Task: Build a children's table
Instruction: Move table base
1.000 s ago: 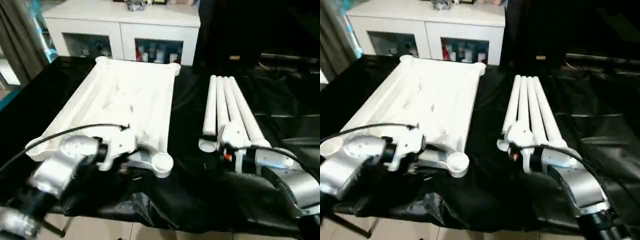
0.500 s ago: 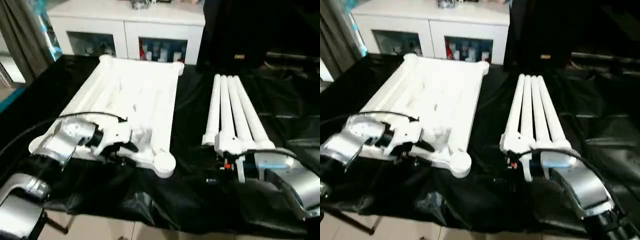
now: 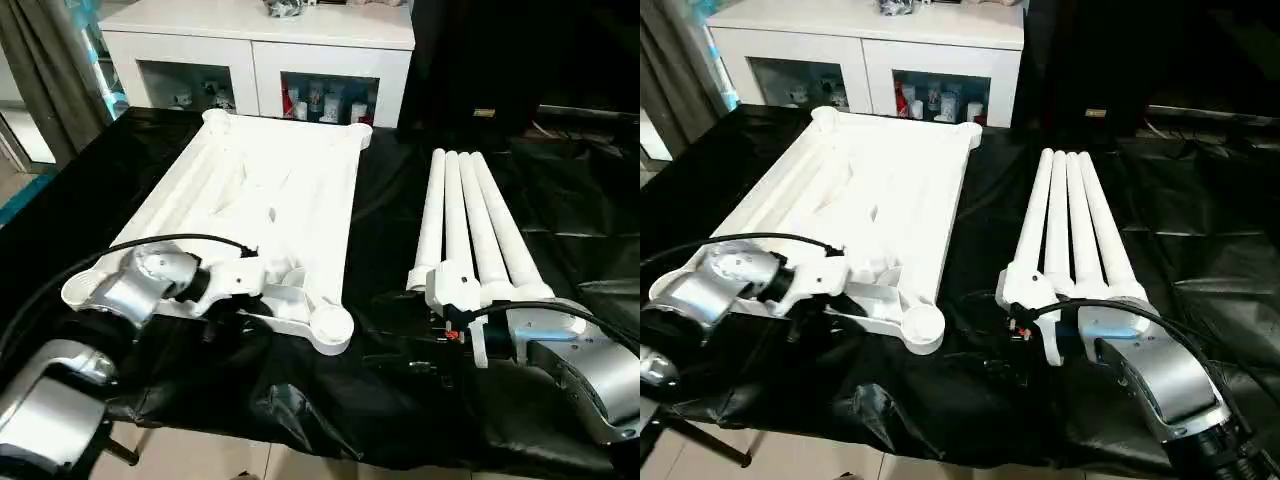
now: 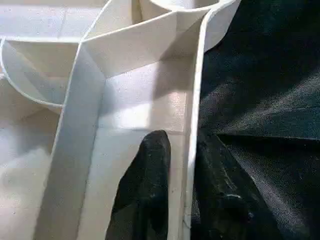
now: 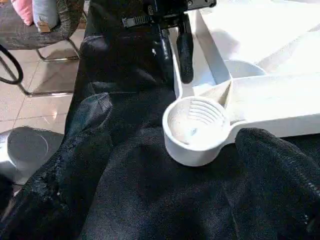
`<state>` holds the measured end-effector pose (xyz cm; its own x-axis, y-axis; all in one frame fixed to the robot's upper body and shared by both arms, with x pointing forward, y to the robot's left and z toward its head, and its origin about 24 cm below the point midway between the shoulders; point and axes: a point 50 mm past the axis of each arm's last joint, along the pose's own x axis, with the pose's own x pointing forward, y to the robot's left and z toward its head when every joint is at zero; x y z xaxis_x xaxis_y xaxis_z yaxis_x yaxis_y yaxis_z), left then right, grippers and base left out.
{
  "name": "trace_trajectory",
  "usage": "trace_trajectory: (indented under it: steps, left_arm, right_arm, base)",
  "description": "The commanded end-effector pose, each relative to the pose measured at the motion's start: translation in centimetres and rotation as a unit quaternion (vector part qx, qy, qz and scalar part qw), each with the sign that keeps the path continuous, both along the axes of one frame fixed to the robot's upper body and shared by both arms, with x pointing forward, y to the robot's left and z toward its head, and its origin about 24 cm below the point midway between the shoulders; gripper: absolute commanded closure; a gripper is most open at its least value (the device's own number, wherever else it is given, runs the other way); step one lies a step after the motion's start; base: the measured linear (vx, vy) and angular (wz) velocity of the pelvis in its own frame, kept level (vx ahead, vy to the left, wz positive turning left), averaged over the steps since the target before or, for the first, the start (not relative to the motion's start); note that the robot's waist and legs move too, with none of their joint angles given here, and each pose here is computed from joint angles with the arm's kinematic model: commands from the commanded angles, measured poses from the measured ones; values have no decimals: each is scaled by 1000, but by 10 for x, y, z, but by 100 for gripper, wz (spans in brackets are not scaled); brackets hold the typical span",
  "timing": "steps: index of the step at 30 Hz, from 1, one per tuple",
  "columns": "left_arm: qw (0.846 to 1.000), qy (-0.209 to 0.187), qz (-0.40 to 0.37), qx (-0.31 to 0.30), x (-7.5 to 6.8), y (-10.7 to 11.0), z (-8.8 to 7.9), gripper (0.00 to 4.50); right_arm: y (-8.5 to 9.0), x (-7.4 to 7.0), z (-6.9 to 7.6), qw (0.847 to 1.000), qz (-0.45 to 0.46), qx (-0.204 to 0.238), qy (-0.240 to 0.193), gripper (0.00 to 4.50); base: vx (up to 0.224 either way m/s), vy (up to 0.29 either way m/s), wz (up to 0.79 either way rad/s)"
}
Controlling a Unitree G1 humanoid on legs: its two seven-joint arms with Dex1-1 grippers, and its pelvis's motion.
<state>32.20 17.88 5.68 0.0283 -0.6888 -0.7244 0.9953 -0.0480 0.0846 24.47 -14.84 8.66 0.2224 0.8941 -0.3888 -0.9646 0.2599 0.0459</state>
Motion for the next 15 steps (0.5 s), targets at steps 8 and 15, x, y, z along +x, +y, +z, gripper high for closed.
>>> trace_trajectory:
  steps: [8, 15]
  left_arm:
    - [997, -68, 6, -38, -1, -17, 3, 445]
    - [987, -151, -6, -49, -6, -37, 8, 445]
  right_arm:
    - [2, -1, -2, 1000, -2, -11, -5, 4]
    - [3, 0, -3, 1000, -5, -13, -8, 4]
  base:
    - [0, 0, 0]
    - [0, 0, 0]
